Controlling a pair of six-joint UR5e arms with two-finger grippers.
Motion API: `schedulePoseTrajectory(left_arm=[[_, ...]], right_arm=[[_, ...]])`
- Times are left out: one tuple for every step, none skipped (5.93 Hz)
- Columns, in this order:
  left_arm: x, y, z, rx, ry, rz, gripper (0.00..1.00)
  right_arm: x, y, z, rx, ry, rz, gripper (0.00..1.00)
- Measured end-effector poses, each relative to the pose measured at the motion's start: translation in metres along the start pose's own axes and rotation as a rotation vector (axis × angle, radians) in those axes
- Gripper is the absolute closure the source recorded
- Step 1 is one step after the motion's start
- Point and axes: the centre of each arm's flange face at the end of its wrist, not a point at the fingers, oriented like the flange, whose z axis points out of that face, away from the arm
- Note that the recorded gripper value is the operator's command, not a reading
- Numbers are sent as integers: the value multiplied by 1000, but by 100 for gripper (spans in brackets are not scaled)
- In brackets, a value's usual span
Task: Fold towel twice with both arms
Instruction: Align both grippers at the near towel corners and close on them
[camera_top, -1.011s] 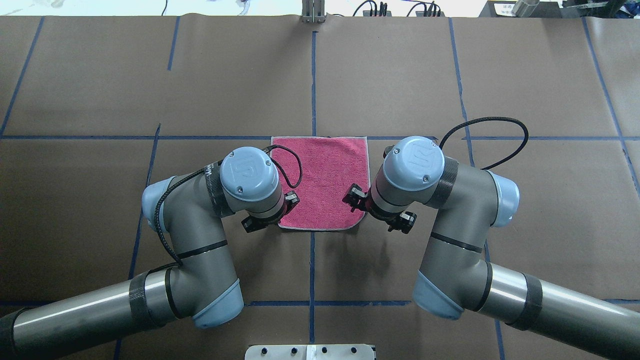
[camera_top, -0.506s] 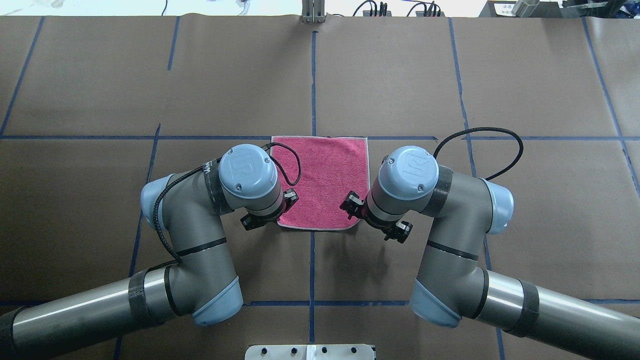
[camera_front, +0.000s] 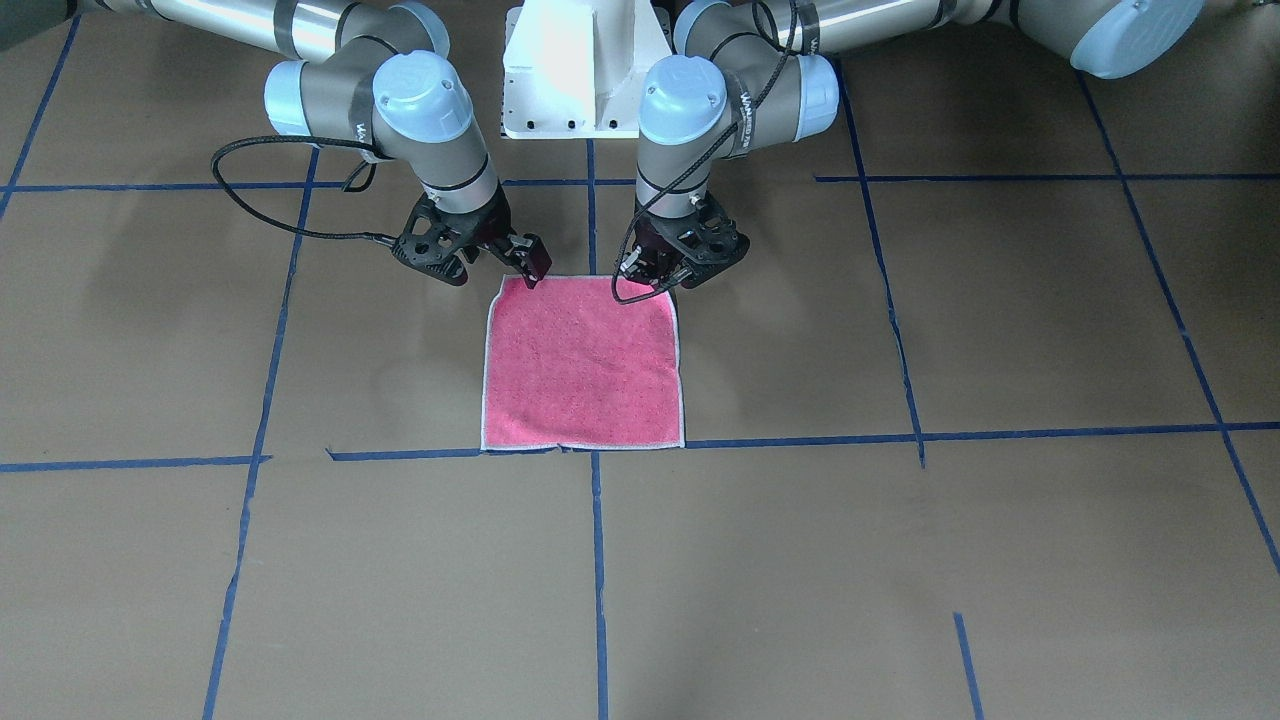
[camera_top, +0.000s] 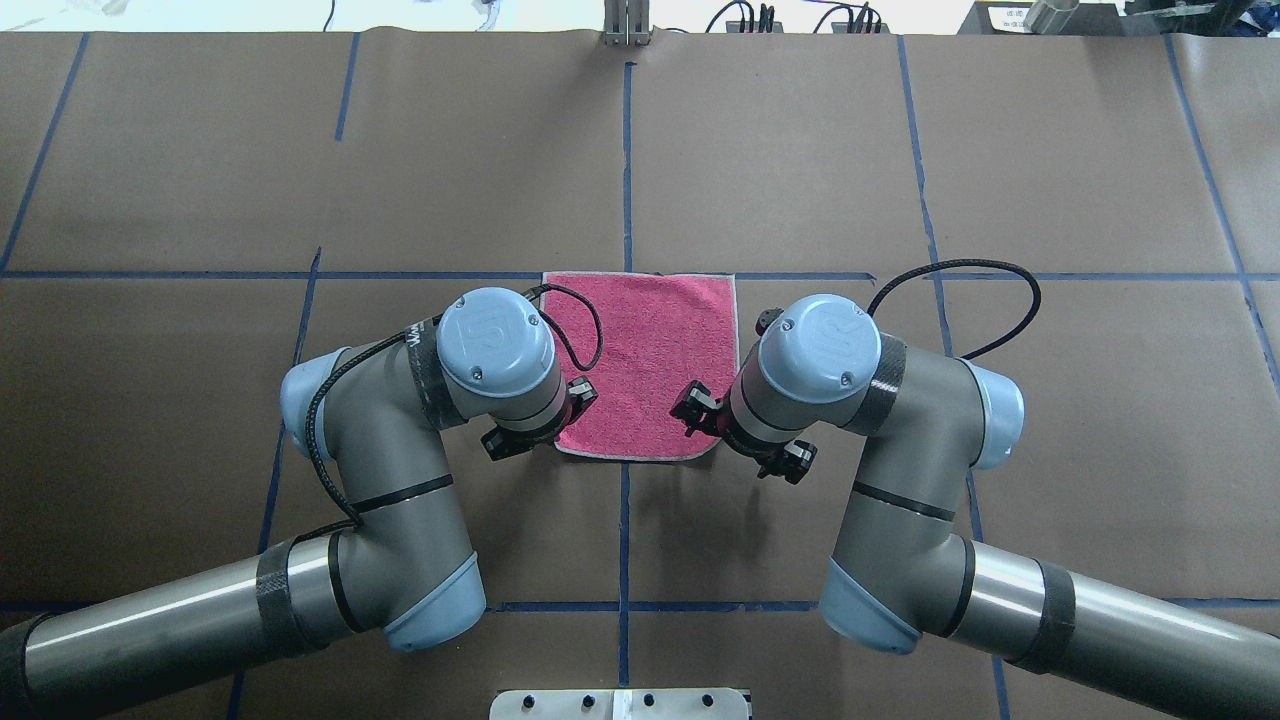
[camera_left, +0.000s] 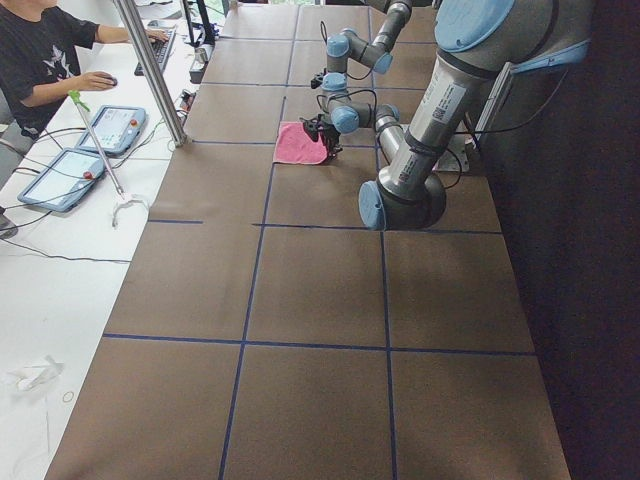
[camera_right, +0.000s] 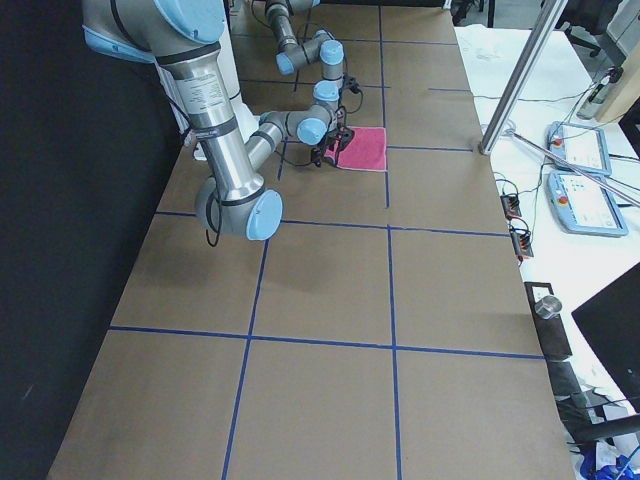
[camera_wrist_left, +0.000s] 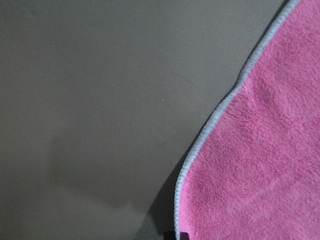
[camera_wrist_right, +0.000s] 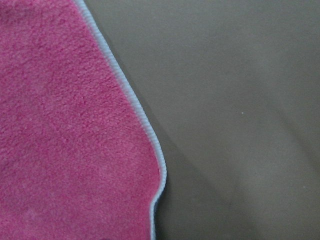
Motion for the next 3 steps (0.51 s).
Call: schedulePoseTrajectory(left_arm=[[0, 0, 0, 0, 0, 0, 93], [0, 0, 0, 0, 0, 0, 93], [0, 0, -1, 0, 0, 0, 93]], right_arm=[[0, 0, 0, 0, -1, -1, 12], [0, -1, 0, 4, -2, -1, 24], [-1, -1, 0, 10, -9, -2, 32]])
